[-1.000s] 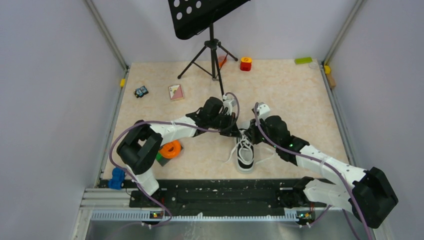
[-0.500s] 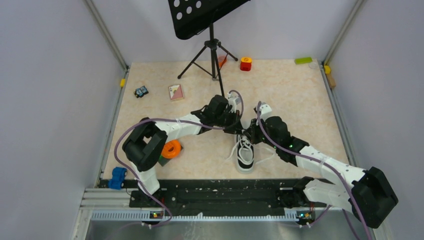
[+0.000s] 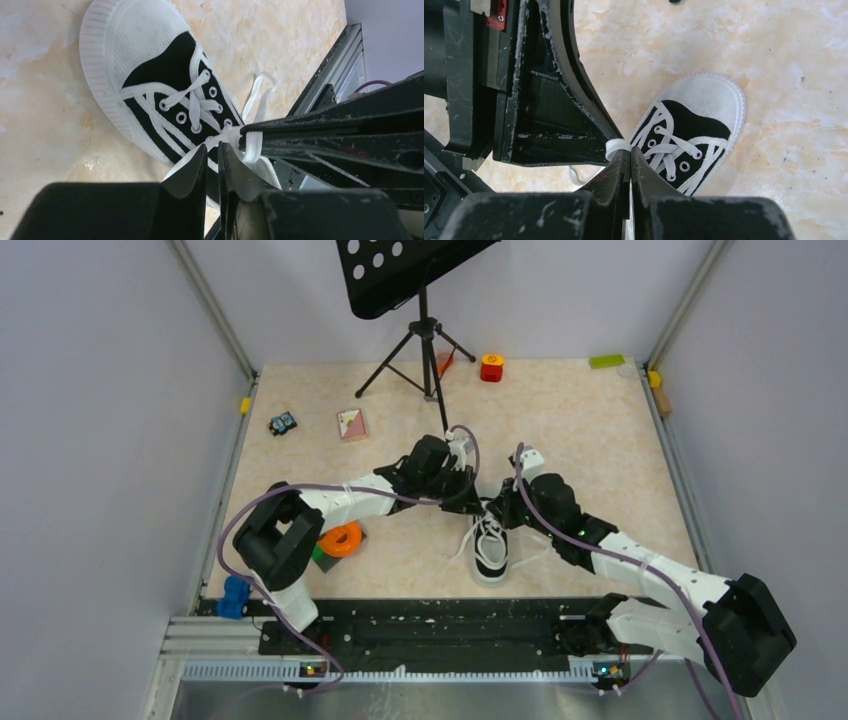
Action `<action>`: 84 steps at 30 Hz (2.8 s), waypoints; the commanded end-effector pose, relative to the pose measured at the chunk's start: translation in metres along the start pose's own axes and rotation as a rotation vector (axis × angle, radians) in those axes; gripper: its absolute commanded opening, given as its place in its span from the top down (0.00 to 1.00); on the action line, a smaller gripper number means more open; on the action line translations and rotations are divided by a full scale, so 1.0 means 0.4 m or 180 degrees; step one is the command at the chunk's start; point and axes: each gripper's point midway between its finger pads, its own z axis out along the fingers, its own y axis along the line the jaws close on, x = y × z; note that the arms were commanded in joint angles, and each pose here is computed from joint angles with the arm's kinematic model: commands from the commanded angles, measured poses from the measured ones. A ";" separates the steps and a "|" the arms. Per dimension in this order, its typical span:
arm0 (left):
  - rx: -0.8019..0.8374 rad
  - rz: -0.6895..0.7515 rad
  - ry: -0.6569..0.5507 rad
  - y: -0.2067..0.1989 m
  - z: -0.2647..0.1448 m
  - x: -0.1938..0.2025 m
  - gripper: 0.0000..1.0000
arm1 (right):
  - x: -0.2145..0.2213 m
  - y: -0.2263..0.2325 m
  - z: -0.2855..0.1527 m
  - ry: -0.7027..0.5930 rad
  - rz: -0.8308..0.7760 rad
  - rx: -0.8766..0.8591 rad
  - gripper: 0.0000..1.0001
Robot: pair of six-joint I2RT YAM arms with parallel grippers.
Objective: Tie the shoes
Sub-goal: Tie the shoelace on the shoe.
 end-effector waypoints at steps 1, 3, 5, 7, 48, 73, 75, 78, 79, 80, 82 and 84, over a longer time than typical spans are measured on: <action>0.0091 0.0083 -0.0198 -0.033 -0.034 -0.021 0.81 | -0.043 0.002 -0.005 -0.0222 0.0065 -0.0009 1.00; 0.0047 0.0101 -0.0197 -0.025 -0.038 -0.015 0.79 | -0.046 0.002 -0.007 -0.0233 0.0073 -0.0009 1.00; -0.0034 0.0148 -0.0219 -0.014 -0.045 -0.013 0.77 | -0.046 0.001 -0.009 -0.0235 0.0073 -0.0006 1.00; 0.0004 0.0222 -0.0267 -0.018 -0.053 -0.012 0.77 | -0.047 0.000 -0.009 -0.0240 0.0076 0.0002 1.00; -0.0003 0.1072 -0.1127 -0.082 -0.003 -0.015 0.55 | -0.060 -0.004 -0.012 -0.0277 0.0123 0.0035 1.00; 0.0070 0.1003 -0.1091 -0.092 0.026 -0.021 0.61 | -0.057 -0.007 -0.017 -0.0270 0.0132 0.0055 1.00; 0.0079 0.0991 -0.1098 -0.095 0.027 -0.025 0.62 | -0.059 -0.007 -0.017 -0.0277 0.0129 0.0053 1.00; 0.0067 0.0964 -0.1102 -0.094 0.028 -0.025 0.61 | -0.058 -0.007 -0.017 -0.0277 0.0134 0.0055 1.00; 0.0043 0.0955 -0.1106 -0.091 0.026 -0.026 0.61 | -0.058 -0.007 -0.017 -0.0275 0.0137 0.0054 1.00; 0.0004 0.0943 -0.1111 -0.086 0.024 -0.026 0.60 | -0.058 -0.007 -0.017 -0.0274 0.0136 0.0054 1.00; -0.0066 0.0932 -0.1123 -0.078 0.017 -0.027 0.58 | -0.058 -0.006 -0.017 -0.0273 0.0140 0.0046 1.00; -0.0117 0.0926 -0.1131 -0.072 0.010 -0.026 0.57 | -0.057 -0.007 -0.017 -0.0275 0.0142 0.0048 1.00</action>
